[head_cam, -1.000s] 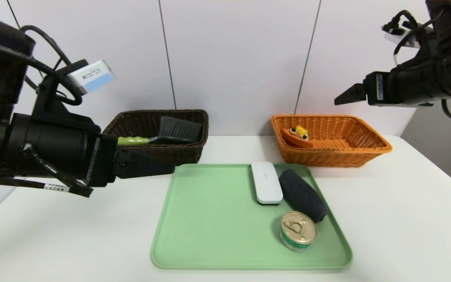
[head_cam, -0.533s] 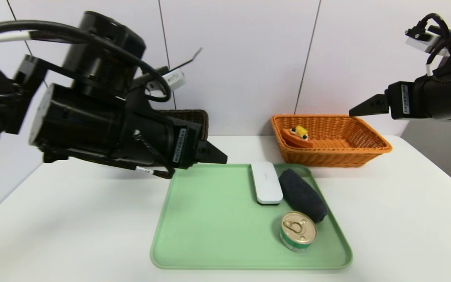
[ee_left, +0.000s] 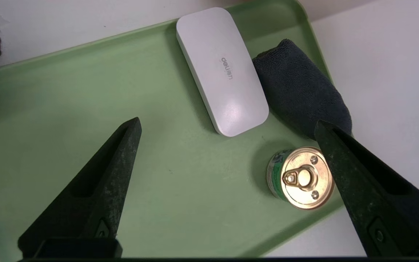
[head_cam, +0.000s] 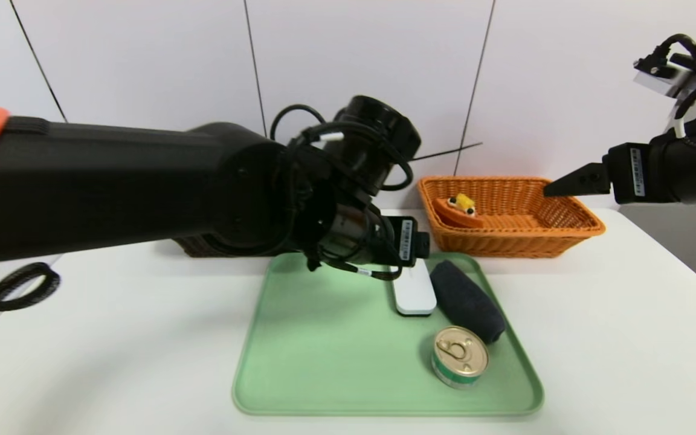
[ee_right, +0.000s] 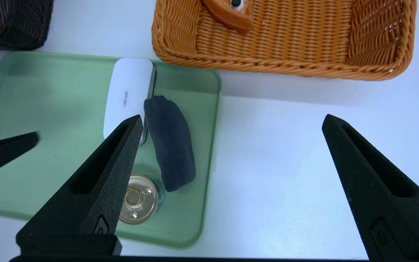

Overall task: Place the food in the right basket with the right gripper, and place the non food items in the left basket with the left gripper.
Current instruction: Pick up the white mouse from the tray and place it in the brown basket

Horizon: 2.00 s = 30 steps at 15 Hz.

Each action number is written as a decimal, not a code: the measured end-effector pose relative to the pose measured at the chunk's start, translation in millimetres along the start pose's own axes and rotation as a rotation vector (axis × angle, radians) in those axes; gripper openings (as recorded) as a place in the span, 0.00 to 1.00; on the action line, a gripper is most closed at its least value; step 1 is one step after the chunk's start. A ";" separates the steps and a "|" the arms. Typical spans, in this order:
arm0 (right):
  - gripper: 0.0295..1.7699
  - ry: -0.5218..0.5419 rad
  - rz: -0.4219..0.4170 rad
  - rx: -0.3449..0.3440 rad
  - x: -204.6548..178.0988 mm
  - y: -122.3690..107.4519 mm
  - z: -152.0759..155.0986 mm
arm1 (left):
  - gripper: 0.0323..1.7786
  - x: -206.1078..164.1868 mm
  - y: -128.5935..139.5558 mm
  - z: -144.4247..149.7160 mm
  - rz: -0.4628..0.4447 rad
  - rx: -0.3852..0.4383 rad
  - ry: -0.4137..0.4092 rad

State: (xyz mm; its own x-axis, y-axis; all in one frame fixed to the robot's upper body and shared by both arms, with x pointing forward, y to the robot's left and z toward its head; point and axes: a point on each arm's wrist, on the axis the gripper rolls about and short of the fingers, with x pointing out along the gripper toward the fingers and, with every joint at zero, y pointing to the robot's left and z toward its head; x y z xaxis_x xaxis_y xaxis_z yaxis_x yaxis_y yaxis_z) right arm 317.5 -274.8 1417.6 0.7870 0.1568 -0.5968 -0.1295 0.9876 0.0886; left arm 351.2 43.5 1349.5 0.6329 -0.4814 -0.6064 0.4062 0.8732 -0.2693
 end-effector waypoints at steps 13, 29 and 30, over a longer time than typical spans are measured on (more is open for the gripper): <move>0.96 0.038 -0.016 0.009 -1.8 -5.6 -16.8 | 0.95 93.4 -17.7 -31.2 0.134 0.035 0.064; 0.96 0.064 -0.009 0.011 -0.1 -6.6 -24.4 | 0.95 115.7 -20.1 -40.3 0.140 0.043 0.081; 0.96 0.065 -0.010 0.016 0.1 -6.6 -24.7 | 0.95 117.5 -19.8 -41.6 0.142 0.046 0.085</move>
State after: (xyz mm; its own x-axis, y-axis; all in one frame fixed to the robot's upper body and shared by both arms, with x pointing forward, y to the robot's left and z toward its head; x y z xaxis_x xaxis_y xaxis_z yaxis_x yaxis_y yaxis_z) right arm 303.6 -281.5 1397.3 0.7473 0.1471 -0.6480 -0.1122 0.9891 0.0951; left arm 390.1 -27.2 1252.4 0.6287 -0.3434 -0.6977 0.3473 0.9268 -0.1432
